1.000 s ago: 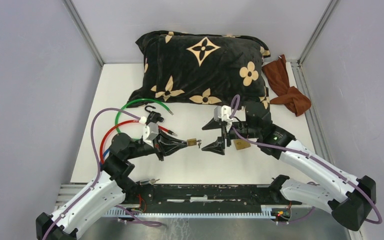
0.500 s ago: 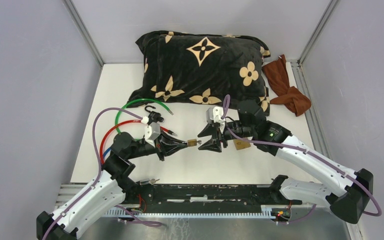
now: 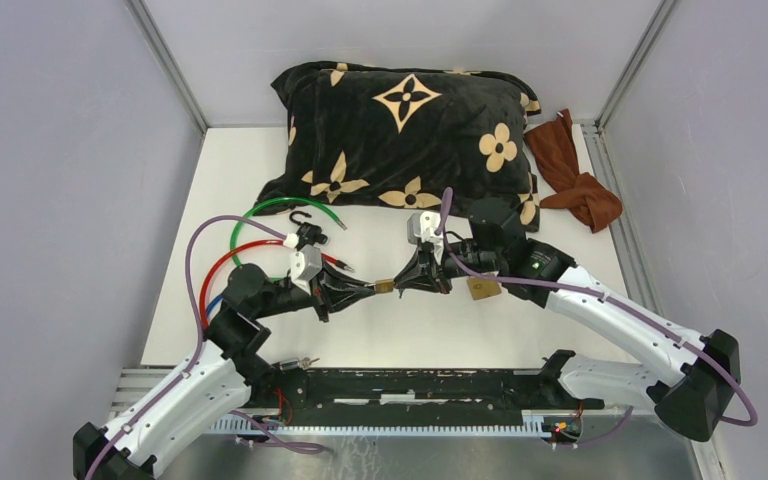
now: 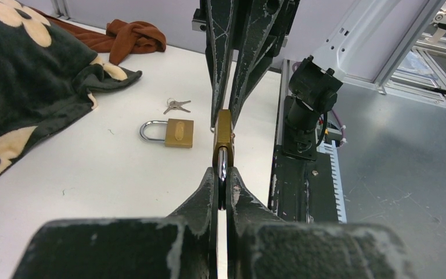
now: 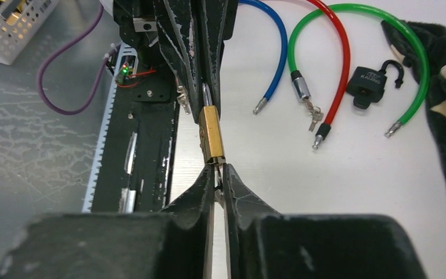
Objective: Lock with the key
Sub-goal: Lock the lock, then place the key at the center of the board.
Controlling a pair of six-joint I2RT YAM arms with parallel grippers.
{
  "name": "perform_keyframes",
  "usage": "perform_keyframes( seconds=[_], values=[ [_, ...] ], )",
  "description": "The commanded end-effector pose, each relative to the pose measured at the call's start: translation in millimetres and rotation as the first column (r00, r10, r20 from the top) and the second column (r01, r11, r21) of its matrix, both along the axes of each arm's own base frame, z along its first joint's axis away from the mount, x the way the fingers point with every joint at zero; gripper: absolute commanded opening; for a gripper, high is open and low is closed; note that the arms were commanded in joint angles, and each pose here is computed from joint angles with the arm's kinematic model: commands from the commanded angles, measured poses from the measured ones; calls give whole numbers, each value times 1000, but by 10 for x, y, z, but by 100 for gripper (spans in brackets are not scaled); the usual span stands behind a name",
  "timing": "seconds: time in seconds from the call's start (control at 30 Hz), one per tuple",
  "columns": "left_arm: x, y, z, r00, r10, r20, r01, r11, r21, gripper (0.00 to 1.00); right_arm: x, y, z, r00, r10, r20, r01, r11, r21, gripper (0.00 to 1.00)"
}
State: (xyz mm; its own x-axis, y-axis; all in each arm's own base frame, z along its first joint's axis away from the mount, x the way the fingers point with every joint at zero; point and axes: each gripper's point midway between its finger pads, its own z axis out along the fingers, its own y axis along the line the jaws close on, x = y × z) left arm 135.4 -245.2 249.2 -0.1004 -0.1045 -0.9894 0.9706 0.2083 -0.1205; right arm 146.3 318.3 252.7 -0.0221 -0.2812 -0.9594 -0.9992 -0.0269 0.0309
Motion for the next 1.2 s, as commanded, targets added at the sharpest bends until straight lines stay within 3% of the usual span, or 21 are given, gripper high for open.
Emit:
perform_keyframes(
  seconds=[0.0, 0.13, 0.53, 0.67, 0.73, 0.87, 0.97, 1.17],
  values=[
    [0, 2, 130, 997, -6, 72, 8, 1000, -23, 2, 64, 59, 178, 999, -11, 45, 10, 999, 36, 0],
    [-4, 7, 134, 998, -4, 69, 6, 1000, -26, 2, 110, 7, 108, 997, -50, 64, 48, 999, 24, 0],
    [39, 71, 97, 998, 36, 56, -34, 999, -33, 2, 553, -696, -132, 933, -352, 81, 353, 936, -2, 0],
    [42, 71, 85, 998, 37, 53, -35, 999, -32, 2, 636, -747, -245, 909, -415, 33, 416, 909, -24, 0],
    [42, 72, 82, 998, 38, 53, -37, 999, -32, 2, 738, -758, -393, 872, -489, -37, 487, 872, -49, 0],
    [47, 80, 69, 998, 44, 49, -42, 999, -33, 2, 899, -793, -901, 724, -649, -236, 631, 760, -155, 0],
    [43, 85, 65, 998, 45, 47, -44, 998, -34, 2, 882, -751, -1162, 641, -674, -367, 665, 727, -173, 0],
    [45, 97, 54, 998, 50, 44, -49, 998, -36, 2, 869, -821, -1569, 521, -725, -450, 712, 660, -240, 0]
  ],
)
